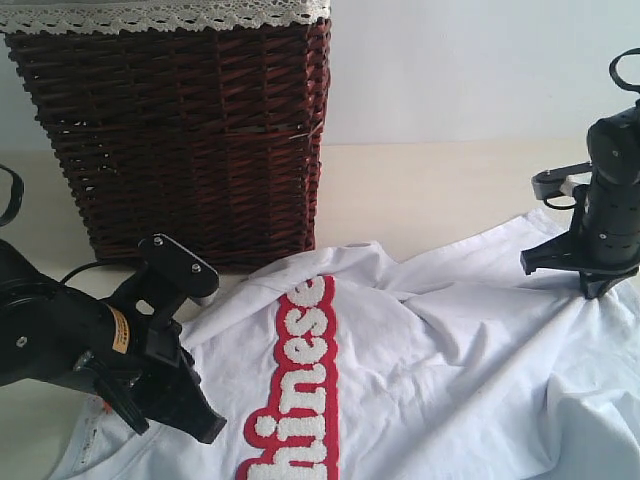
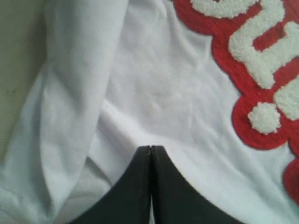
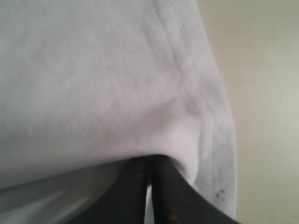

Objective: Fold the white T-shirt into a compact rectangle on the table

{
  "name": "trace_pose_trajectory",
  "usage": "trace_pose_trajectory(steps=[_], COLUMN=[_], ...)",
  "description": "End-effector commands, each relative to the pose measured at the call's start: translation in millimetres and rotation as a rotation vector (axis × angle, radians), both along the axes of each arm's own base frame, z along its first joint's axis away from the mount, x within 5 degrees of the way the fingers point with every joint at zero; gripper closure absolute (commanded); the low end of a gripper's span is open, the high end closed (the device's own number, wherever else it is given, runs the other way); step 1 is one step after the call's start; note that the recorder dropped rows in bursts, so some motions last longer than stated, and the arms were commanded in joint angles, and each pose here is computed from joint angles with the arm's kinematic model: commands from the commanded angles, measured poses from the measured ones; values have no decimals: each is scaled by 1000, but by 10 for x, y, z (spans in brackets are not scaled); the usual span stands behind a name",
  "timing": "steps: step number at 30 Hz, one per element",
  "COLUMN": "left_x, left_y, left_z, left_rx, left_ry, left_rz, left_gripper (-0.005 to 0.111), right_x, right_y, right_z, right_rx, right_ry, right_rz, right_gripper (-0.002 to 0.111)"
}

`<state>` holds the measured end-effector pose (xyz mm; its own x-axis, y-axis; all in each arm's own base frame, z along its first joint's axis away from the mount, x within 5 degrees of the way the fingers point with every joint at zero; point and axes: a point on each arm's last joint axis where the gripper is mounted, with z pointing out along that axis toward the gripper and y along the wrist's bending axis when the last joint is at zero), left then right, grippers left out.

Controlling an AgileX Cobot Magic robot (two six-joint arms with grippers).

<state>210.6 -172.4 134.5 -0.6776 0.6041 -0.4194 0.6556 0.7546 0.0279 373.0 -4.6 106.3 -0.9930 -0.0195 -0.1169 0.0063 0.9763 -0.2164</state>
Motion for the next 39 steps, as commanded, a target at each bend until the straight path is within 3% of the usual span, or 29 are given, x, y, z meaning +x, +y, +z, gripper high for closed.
trace_pose_trajectory(steps=[1,8,13,15,25,32,36,39], left_x=[-4,-2,-70,-85,-112,-388,-513,-541], left_y=[-17,-54,-91,-108,-152,-272,-461,-498], left_z=[27,-7,-142,-153,-148,-157,-93,-86], left_rx=[-9,-50,-13,-9,-9,78,22,14], left_ry=[-7,-24,14,15,-1,72,-10,-26], left_rz=[-3,13,-20,-32,-75,-196,-319,-348], left_gripper=[107,107,107,107,107,107,107,107], right_x=[-84,-133,-356,-361,-259,-267,-284,-353], right_y=[-74,-64,-310,-353,-328,-128,-9,54], right_z=[-140,60,-27,-12,401,717,926,970], right_rx=[-9,2,-132,-133,-101,110,236,300], right_ry=[98,112,278,263,75,-37,-121,-96], right_rz=[-7,4,-2,-59,-51,11,37,69], right_gripper=[102,102,102,102,102,102,102,102])
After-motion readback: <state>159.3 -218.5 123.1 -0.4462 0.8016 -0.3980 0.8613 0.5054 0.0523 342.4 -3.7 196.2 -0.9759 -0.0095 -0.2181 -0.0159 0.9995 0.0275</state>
